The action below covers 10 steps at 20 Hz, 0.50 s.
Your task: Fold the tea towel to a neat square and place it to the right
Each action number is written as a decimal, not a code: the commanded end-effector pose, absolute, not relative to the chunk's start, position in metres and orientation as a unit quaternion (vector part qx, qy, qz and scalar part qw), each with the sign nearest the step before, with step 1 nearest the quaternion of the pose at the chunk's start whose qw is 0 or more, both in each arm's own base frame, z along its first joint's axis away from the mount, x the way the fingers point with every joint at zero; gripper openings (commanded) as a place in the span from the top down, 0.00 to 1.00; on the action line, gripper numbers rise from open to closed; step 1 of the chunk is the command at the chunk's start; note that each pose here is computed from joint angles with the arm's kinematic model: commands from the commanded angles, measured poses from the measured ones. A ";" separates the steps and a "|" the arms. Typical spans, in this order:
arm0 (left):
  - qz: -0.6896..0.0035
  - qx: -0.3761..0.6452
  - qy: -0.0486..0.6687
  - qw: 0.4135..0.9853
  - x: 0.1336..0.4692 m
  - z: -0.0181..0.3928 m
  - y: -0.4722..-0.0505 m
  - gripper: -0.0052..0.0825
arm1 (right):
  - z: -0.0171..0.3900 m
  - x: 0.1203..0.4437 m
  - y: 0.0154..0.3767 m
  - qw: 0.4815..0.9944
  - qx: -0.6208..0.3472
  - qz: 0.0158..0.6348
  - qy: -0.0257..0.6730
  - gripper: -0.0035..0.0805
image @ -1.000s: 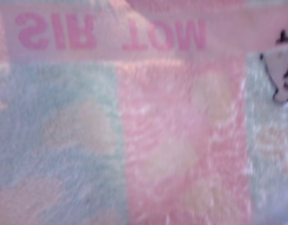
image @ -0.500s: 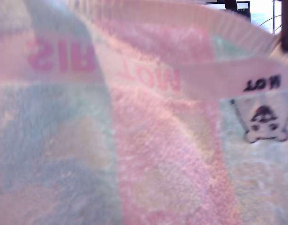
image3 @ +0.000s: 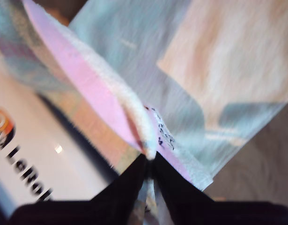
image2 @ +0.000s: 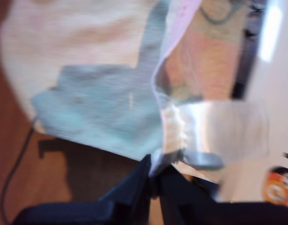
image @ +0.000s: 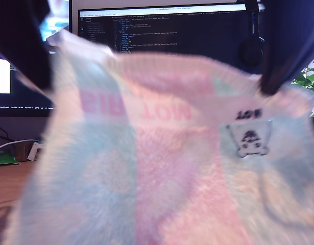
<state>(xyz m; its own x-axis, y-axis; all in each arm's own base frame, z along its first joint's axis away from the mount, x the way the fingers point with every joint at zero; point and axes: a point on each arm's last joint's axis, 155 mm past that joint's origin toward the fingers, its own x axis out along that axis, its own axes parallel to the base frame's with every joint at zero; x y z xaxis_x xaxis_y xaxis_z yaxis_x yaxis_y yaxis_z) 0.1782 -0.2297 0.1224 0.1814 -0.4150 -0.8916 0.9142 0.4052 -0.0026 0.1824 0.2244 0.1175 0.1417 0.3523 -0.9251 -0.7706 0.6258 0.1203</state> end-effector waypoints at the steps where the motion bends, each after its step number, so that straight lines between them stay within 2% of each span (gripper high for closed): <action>1: -0.452 0.285 0.448 0.716 0.191 0.110 -0.227 0.96 | 0.105 0.197 0.226 0.729 -0.205 0.377 0.533 0.97; 5: -0.430 0.279 0.449 0.732 0.228 0.092 -0.225 0.96 | 0.079 0.230 0.215 0.731 -0.237 0.346 0.538 0.97; 10: -0.409 0.279 0.442 0.748 0.263 0.076 -0.222 0.96 | 0.079 0.274 0.211 0.770 -0.218 0.328 0.503 0.97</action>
<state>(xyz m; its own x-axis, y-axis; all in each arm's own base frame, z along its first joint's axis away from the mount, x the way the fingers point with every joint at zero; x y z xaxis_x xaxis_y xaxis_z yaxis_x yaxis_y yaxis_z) 0.2630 -0.2246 0.0852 0.2873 -0.3774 -0.8804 0.8565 0.5126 0.0597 0.2689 0.2118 0.0794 0.2711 0.2851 -0.9194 -0.7234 0.6904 0.0008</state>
